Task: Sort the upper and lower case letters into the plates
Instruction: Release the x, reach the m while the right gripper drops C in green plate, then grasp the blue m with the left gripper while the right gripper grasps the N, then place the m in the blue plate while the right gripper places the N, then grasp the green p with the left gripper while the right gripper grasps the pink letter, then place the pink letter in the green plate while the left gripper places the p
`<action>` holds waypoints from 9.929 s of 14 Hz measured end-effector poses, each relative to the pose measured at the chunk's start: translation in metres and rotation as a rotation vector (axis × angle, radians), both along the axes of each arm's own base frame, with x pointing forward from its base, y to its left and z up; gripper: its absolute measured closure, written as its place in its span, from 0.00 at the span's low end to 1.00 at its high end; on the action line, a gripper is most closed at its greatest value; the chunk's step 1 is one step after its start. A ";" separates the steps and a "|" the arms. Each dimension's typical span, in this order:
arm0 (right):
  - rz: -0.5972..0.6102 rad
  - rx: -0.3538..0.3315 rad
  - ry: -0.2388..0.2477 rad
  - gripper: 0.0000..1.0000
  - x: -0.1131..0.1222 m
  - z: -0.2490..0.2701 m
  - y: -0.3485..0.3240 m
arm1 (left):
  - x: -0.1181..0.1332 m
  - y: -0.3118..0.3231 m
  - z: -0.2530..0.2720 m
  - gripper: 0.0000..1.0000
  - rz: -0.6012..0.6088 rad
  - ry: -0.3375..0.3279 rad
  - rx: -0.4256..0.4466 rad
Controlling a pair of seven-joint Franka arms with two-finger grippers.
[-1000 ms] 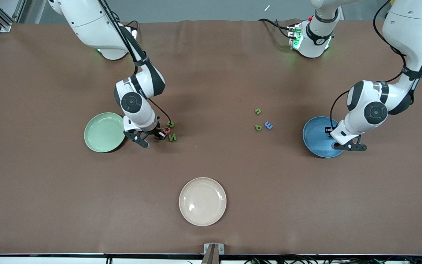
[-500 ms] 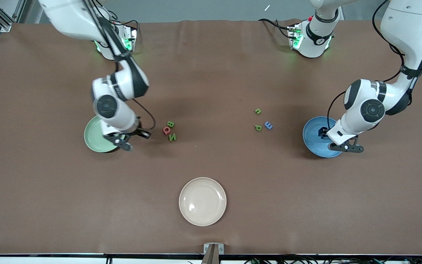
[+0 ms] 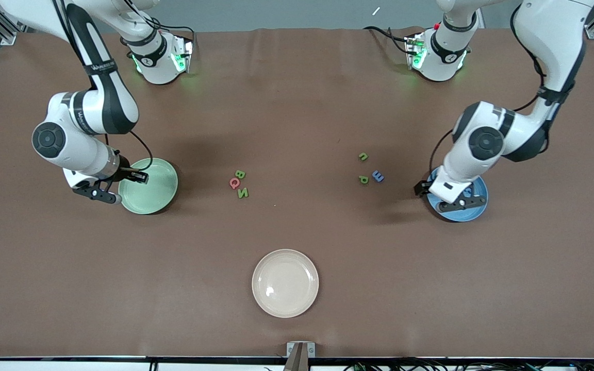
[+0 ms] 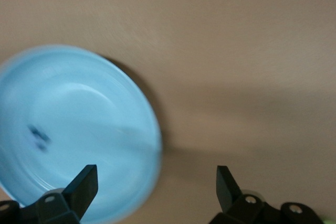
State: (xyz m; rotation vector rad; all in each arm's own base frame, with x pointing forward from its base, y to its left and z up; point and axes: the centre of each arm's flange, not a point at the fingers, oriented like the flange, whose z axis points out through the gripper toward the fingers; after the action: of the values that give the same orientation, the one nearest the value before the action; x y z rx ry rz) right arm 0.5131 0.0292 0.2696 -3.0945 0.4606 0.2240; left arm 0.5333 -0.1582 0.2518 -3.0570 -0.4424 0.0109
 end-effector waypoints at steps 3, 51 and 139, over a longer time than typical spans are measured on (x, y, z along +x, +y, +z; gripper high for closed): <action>0.007 -0.003 -0.028 0.66 -0.018 -0.027 0.003 | -0.014 -0.054 -0.001 0.00 0.208 -0.010 -0.015; 0.301 0.049 -0.127 0.30 0.006 -0.092 0.303 | -0.032 -0.069 -0.022 0.73 0.168 0.019 0.046; 0.156 0.030 -0.019 0.64 0.022 -0.010 0.123 | -0.064 -0.159 -0.078 0.49 -0.447 0.051 -0.094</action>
State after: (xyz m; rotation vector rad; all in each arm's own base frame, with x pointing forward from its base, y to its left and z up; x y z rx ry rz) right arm 0.5351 0.1520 0.2593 -3.1016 0.2126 0.2006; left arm 0.4698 -0.3175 0.1734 -3.1623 0.2563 0.0925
